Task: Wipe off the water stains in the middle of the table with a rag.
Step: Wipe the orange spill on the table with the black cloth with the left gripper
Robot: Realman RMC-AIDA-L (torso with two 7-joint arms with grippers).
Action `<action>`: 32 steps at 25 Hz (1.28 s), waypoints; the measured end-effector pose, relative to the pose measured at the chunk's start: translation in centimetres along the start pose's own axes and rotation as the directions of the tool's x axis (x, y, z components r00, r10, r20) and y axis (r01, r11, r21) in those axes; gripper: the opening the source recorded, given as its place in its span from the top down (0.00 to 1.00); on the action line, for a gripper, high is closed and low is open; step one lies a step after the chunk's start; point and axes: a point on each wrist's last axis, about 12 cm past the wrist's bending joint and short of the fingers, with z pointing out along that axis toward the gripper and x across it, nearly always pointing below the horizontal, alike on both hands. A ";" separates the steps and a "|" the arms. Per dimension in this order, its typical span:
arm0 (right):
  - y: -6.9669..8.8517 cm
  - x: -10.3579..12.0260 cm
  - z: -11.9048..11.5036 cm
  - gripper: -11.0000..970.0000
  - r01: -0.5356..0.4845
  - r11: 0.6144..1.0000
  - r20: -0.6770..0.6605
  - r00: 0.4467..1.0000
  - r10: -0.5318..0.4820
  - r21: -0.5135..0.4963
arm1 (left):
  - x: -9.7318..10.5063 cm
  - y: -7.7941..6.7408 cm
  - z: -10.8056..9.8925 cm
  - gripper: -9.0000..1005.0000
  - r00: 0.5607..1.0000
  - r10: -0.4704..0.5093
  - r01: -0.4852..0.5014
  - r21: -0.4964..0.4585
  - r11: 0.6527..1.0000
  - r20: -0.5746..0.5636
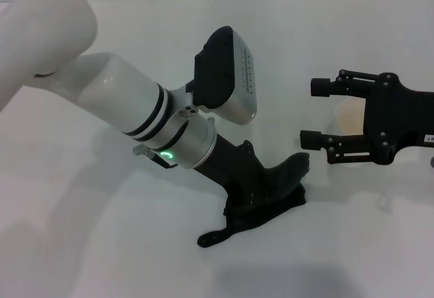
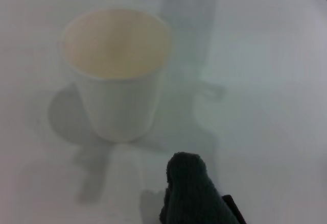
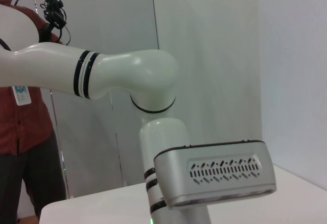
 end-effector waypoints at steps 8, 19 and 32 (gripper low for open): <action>0.0 0.0 0.0 0.14 0.001 1.000 0.000 1.000 -0.001 0.001 | 0.5 0.4 -0.4 0.92 1.000 -0.023 0.023 -0.025 0.999 0.008; 0.0 -0.1 0.0 0.14 0.004 1.000 0.000 1.000 -0.004 0.001 | 2.8 2.2 -2.7 0.92 0.991 -0.130 0.134 -0.143 0.981 0.038; -0.1 -0.2 0.0 0.14 0.008 1.000 0.003 1.000 -0.008 0.005 | 6.0 2.2 -4.6 0.92 0.967 -0.242 0.252 -0.200 0.947 0.075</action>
